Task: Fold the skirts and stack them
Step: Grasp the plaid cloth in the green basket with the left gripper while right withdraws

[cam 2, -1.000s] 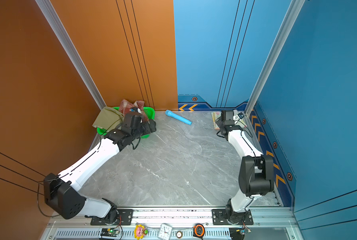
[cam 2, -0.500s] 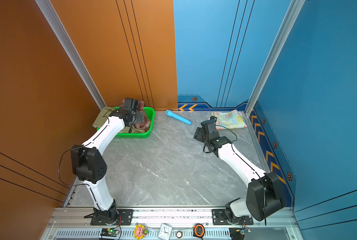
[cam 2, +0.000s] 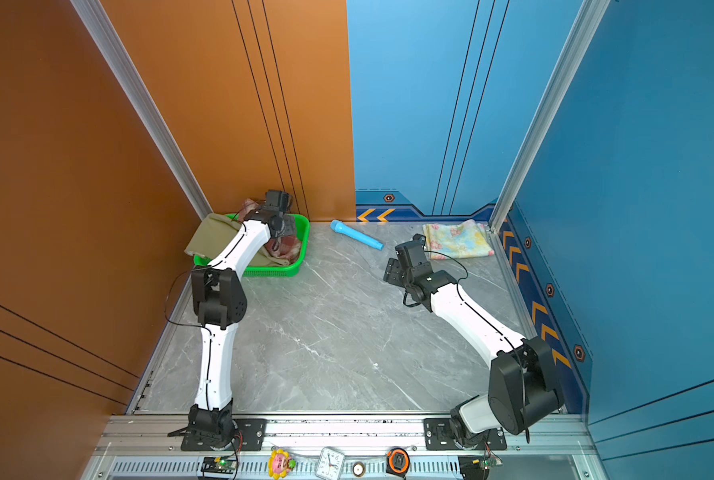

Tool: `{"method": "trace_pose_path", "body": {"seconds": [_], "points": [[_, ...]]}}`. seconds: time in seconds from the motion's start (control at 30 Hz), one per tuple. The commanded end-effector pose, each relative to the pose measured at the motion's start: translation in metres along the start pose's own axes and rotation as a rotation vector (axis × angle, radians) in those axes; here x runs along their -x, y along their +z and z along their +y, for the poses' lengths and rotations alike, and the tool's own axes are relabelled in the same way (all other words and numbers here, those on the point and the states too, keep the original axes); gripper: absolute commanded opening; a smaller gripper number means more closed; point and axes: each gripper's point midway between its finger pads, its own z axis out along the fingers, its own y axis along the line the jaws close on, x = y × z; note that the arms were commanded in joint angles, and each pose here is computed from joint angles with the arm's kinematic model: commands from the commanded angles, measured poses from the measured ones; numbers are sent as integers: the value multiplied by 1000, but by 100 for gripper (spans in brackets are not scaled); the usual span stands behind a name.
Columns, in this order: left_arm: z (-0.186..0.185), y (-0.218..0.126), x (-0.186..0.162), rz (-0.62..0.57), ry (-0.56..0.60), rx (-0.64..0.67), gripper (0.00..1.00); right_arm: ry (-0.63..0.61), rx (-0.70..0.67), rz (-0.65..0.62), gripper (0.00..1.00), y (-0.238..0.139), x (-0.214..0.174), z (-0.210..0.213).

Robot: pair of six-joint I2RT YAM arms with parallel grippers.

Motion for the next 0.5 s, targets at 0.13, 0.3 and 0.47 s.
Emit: {"method": "trace_pose_path", "body": {"seconds": [0.13,0.3,0.47], "points": [[18,-9,47,-73,-96,-53,0,-37,-16,-21,78,-13,10,1],[30,-59,95,-175,-192,-162,0,-28,-6,-14,78,-12,8,3],[41,-107,135,-294,-290,-284,0,-26,9,2,77,-11,3,8]]}}
